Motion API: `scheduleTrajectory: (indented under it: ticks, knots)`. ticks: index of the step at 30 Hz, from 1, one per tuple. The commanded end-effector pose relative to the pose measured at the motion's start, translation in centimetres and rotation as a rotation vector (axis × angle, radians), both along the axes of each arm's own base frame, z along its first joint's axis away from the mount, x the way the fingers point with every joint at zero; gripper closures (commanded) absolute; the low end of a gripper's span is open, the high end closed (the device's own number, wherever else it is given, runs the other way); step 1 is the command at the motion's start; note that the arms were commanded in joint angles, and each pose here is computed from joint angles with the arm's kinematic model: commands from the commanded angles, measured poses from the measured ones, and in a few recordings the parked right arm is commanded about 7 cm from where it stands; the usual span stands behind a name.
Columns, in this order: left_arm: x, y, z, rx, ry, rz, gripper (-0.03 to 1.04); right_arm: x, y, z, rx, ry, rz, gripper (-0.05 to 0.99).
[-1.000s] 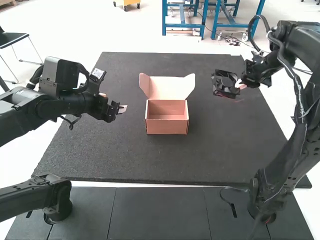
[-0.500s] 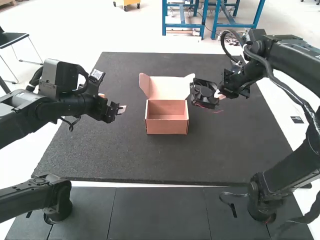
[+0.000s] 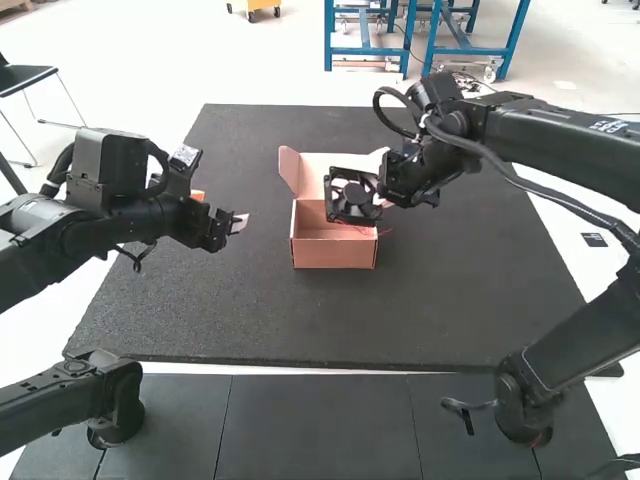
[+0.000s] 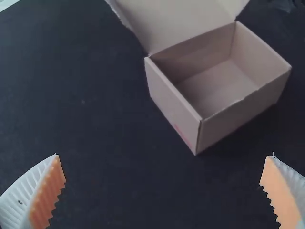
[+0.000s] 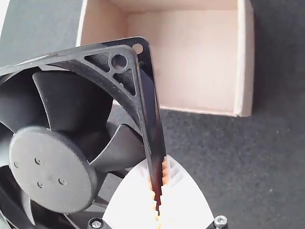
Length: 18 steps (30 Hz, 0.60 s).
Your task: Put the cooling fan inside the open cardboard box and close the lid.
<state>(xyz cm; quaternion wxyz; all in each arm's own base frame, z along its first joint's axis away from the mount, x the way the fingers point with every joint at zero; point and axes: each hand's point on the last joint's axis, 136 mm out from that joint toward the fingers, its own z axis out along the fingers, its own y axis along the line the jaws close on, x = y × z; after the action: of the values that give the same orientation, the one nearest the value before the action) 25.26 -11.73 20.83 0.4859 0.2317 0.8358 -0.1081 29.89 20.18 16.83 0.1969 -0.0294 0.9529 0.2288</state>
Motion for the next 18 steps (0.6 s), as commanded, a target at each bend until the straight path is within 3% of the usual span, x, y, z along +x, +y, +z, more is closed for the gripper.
scheduleTrajectory:
  ticks: [1,6,18]
  knots:
    - [0.1,0.3,0.5,-0.016,-0.014,0.020,0.04,0.4,0.8,-0.5,-0.006,0.002,-0.018,0.96]
    - [0.1,0.3,0.5,-0.014,-0.015,0.021,0.04,1.3,1.4,-1.8,-0.045,-0.008,-0.016,0.96]
    - [0.0,0.2,0.6,-0.014,-0.017,0.015,0.04,3.9,3.1,-3.3,-0.070,-0.008,0.010,0.96]
